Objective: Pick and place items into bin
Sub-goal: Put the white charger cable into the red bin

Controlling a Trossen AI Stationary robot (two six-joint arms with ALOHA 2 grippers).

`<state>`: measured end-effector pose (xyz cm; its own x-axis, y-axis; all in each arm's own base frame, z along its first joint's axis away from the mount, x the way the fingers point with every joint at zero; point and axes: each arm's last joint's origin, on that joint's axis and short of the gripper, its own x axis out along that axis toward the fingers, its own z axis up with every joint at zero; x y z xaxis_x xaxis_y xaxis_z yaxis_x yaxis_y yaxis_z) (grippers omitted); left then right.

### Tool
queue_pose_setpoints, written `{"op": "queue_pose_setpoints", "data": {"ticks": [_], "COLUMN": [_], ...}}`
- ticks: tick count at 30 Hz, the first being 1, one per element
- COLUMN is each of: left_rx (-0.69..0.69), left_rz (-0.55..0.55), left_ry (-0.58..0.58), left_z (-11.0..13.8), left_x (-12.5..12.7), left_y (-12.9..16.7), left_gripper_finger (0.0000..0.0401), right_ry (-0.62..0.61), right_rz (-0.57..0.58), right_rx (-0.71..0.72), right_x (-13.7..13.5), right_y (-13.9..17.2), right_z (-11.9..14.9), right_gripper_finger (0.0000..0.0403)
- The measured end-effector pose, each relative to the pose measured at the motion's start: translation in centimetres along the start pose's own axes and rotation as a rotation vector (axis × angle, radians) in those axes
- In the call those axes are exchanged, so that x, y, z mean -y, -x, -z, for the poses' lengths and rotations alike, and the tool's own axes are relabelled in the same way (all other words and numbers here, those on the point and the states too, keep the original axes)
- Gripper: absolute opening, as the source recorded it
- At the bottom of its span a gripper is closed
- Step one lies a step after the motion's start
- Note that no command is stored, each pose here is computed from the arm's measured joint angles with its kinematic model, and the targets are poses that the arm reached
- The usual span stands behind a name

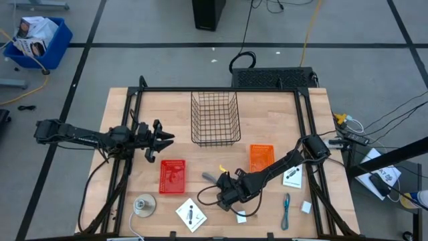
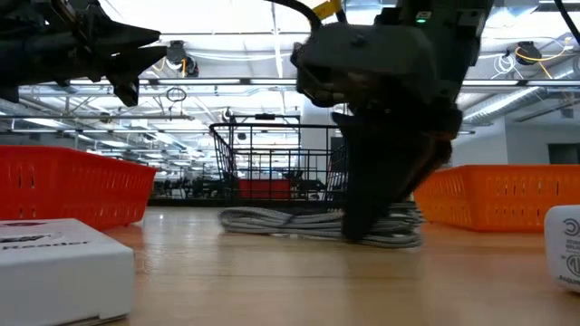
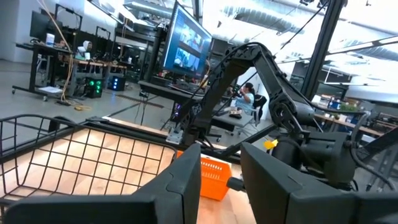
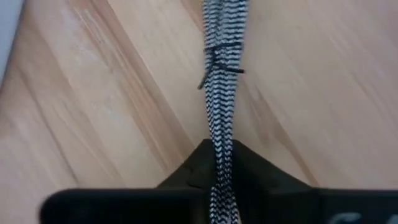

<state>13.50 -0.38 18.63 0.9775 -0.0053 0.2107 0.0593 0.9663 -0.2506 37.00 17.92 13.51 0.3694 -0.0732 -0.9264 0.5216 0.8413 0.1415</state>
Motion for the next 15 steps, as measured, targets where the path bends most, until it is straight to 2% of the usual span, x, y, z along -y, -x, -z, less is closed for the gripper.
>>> {"op": "queue_pose_setpoints", "data": {"ticks": [2, 7, 12, 15], "left_rx": [-0.002, -0.003, -0.008, -0.007], "left_rz": [-0.001, -0.001, -0.002, -0.002], "left_ry": [-0.009, -0.012, -0.013, -0.013], "left_z": [0.0, 0.0, 0.1, 0.1], "left_x": [0.0, 0.0, 0.0, 0.0], "left_y": [0.0, 0.0, 0.0, 0.0], "left_gripper_finger": [0.0118, 0.0118, 0.0118, 0.0118], "right_ry": [-0.005, -0.035, -0.051, -0.064], "right_rz": [-0.015, -0.062, -0.102, -0.143], "right_rx": [0.011, 0.041, 0.074, 0.103], "right_x": [-0.1, -0.2, -0.4, -0.7], "right_y": [0.0, 0.0, 0.3, 0.5], "right_z": [-0.2, -1.0, -1.6, -2.0], "right_gripper_finger": [0.0015, 0.0029, 0.0010, 0.0014]}}
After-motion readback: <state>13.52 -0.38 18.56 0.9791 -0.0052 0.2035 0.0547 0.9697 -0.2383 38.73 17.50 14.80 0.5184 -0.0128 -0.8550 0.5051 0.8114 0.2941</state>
